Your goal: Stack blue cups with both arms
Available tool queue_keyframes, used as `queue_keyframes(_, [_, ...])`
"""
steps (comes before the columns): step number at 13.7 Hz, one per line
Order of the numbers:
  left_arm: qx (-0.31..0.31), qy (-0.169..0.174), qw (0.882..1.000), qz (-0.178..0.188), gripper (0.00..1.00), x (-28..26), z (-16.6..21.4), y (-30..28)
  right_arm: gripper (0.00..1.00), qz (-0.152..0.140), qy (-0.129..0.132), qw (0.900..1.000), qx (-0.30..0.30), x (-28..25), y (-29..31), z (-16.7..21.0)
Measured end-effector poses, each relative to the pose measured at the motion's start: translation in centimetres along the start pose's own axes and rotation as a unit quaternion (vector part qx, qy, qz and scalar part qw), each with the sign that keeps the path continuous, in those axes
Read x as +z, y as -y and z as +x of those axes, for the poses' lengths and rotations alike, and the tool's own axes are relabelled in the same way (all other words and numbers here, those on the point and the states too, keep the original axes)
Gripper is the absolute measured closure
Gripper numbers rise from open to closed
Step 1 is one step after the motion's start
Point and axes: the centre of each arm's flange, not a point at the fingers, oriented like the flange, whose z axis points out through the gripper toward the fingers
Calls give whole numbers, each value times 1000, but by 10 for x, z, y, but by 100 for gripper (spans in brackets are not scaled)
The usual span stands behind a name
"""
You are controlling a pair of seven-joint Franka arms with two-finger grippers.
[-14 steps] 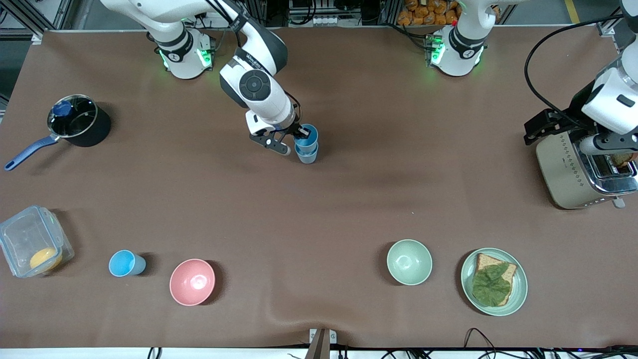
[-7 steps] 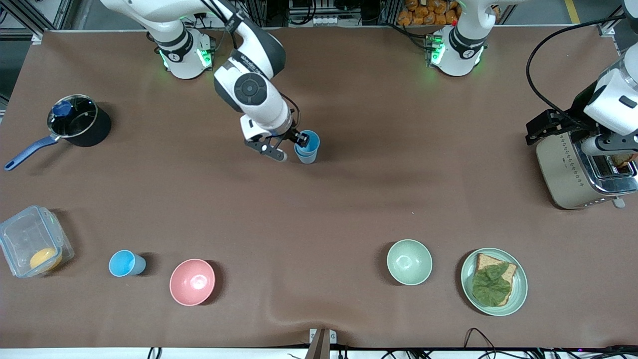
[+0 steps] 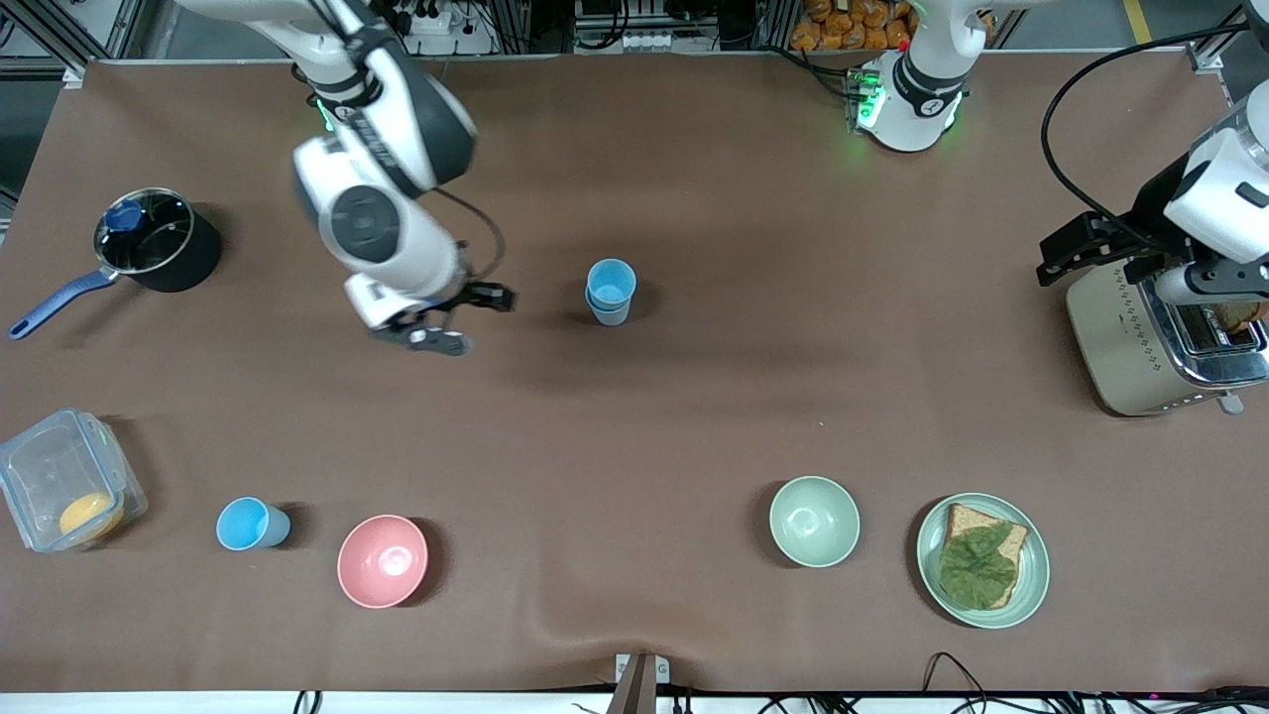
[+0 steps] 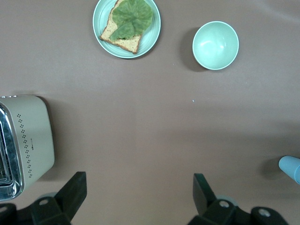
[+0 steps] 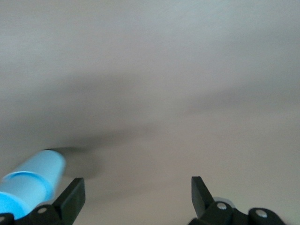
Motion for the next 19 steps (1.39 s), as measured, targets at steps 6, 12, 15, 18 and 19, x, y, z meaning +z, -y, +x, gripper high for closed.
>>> queue_keyframes(6, [34,-8,999,33,0,-1,9,8,0,2,-28,999,-31,-64,-110,24])
queue_keyframes(12, [14,-19,999,28,0,-18,5,5,0,14,-43,997,-58,-121,-228,31])
queue_keyframes(15, [11,-11,999,29,0,-19,2,2,0,21,-44,998,-38,-166,-269,24])
queue_keyframes(18, [4,1,1000,31,0,-18,-1,7,0,25,-47,998,-29,-201,-291,14])
queue_keyframes(19, [3,3,1000,31,0,-19,-2,9,0,27,-49,998,-27,-209,-294,11])
